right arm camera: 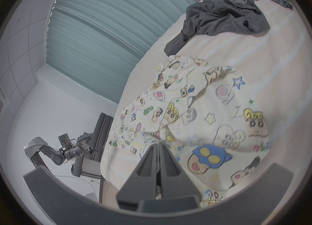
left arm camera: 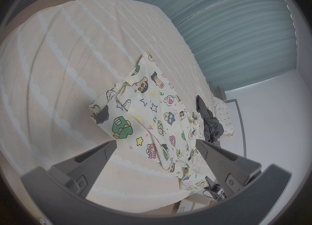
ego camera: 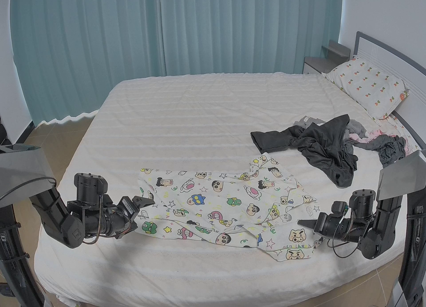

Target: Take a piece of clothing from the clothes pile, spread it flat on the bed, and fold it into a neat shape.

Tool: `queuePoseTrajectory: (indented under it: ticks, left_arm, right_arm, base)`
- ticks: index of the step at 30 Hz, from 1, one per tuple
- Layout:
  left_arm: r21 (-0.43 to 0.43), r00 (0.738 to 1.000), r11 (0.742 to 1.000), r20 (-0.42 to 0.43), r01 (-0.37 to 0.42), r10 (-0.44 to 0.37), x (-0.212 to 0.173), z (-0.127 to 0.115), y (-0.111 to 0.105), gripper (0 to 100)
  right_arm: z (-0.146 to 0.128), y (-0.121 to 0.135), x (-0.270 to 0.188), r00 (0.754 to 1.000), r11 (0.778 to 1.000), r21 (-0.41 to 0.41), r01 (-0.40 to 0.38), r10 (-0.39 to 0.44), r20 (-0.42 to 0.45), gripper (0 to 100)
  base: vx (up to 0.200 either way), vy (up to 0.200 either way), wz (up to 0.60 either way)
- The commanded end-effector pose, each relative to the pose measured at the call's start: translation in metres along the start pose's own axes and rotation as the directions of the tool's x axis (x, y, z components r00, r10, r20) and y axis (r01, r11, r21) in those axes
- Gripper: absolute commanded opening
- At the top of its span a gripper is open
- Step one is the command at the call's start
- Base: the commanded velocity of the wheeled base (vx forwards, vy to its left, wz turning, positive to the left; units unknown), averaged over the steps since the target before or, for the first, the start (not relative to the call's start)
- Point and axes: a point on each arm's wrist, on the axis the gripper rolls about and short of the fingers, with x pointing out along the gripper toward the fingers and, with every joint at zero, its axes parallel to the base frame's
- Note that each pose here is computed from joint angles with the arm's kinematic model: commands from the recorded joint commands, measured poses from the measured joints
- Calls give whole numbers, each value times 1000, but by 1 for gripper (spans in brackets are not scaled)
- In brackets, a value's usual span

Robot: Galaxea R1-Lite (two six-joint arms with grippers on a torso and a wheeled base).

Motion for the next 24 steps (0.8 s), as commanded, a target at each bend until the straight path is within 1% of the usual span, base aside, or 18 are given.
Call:
queuePoseTrajectory:
  ticks: [1, 3, 6, 14, 16, 22, 24]
  left_arm:
    - [0, 1000, 1000, 0, 0, 0, 1, 0, 0, 100]
    - [0, 1000, 1000, 0, 0, 0, 1, 0, 0, 100]
    - [0, 1000, 1000, 0, 0, 0, 1, 0, 0, 100]
    - [-2, 1000, 1000, -2, -5, 5, 2, 0, 1, 100]
    - [0, 1000, 1000, -2, -5, 5, 2, 0, 1, 100]
    - [-1, 1000, 1000, -2, -10, 10, 3, 0, 2, 100]
    - [0, 1000, 1000, 12, -18, 18, 5, 0, 2, 100]
  right_arm:
    - [8, -8, 4, 999, 1000, 0, 3, -3, 32, 0]
    - [9, -11, 8, 999, 1000, -2, 3, -3, 39, 0]
    - [17, -19, 17, 997, 1000, -6, 14, -13, 74, 0]
    - [32, -28, 33, 993, 1000, -28, 0, 3, 119, 0]
    - [34, -30, 35, 993, 1000, -28, 3, 1, 121, 0]
    - [51, -34, 47, 992, 1000, -20, 13, -11, 129, 0]
    - [56, -35, 48, 991, 1000, -17, 19, -17, 133, 0]
  base:
    - [0, 0, 0]
    - [0, 0, 0]
    - [0, 0, 0]
    - [0, 0, 0]
    - [0, 0, 0]
    - [0, 0, 0]
    - [0, 0, 0]
